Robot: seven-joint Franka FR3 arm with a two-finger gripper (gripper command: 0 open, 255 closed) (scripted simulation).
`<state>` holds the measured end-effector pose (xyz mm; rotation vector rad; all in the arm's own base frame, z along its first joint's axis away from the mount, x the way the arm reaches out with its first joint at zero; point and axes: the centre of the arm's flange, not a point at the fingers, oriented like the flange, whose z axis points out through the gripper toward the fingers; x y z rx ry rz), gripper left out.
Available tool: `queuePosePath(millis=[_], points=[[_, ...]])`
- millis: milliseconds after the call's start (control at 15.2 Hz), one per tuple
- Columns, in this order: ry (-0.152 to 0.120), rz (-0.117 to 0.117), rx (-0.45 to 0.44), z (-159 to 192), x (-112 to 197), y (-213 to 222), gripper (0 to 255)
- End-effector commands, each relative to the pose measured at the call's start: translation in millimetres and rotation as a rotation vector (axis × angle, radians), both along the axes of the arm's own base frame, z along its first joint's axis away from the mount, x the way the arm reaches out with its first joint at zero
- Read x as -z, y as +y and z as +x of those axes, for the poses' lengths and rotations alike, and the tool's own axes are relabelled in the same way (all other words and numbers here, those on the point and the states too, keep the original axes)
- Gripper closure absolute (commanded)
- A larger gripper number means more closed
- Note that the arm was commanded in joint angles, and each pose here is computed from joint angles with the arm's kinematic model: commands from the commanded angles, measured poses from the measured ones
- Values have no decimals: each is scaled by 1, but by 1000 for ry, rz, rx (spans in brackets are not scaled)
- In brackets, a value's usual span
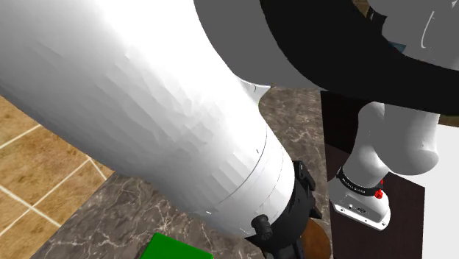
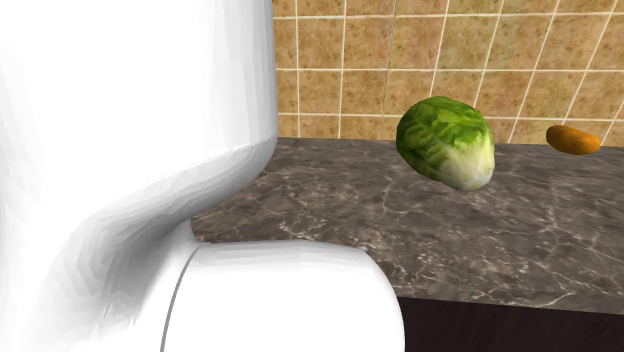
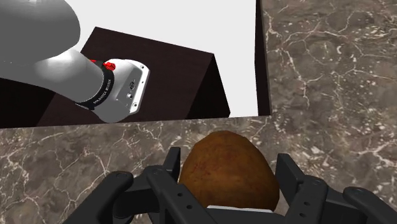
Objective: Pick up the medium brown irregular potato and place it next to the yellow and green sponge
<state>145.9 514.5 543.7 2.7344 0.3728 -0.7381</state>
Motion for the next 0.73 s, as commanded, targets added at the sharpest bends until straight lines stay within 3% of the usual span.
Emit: queuePosePath(millis=[0,660], points=[[0,0,0,0,10,0,255],[0,0,0,0,63,0,255]])
